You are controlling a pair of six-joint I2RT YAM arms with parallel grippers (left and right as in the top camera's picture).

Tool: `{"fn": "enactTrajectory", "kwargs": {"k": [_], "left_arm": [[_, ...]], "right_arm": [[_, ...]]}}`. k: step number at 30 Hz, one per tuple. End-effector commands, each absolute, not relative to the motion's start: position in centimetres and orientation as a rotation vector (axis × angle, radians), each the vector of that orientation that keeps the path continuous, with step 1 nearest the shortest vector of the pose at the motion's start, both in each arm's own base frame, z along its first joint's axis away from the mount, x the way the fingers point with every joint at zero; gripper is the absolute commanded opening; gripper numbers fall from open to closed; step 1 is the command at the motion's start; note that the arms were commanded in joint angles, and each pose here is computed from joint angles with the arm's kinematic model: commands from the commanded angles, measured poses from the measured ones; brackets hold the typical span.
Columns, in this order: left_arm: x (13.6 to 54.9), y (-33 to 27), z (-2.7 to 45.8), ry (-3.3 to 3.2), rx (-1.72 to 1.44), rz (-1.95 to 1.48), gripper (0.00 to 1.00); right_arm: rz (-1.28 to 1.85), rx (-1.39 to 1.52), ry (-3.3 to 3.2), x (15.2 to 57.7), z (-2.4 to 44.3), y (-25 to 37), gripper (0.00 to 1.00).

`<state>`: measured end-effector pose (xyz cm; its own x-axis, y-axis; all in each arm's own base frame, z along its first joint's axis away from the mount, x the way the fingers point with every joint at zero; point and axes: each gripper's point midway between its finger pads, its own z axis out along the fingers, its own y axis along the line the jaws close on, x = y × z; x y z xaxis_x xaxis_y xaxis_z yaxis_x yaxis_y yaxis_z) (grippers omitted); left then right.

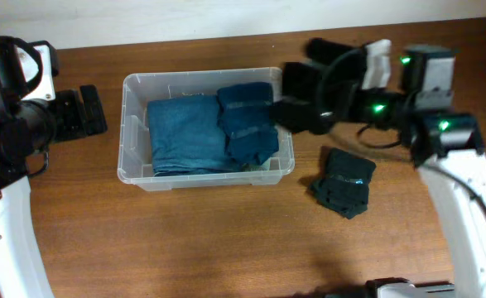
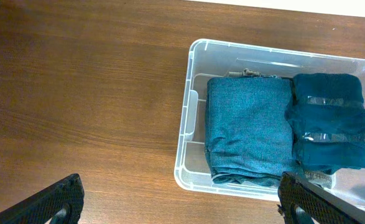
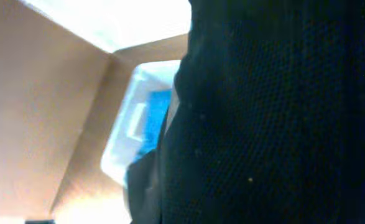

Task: Pack container
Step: 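Lower the black garment onto the teal garment in the bin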

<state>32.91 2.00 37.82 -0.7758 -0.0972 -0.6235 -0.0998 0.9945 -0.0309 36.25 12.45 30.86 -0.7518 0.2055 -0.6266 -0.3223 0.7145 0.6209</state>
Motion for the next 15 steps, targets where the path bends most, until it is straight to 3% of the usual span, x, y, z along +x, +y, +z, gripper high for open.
{"fn": "enactTrajectory", "kwargs": {"k": [1, 8, 15], "left_arm": [[33.0, 2.1, 37.7, 2.466, -0.153, 0.009, 1.0], [33.0, 2.2, 37.7, 2.466, -0.153, 0.01, 0.99], [33.0, 2.2, 37.7, 2.466, -0.153, 0.01, 0.99]], "right_arm": [[1.075, -0.361, 2.143, 34.1, 32.6, 19.3, 0.05], [1.135, -0.585, 2.129, 33.3, 30.0, 28.0, 0.07], [1.144, -0.633, 2.201, 35.5, 24.3, 31.5, 0.13]]}}
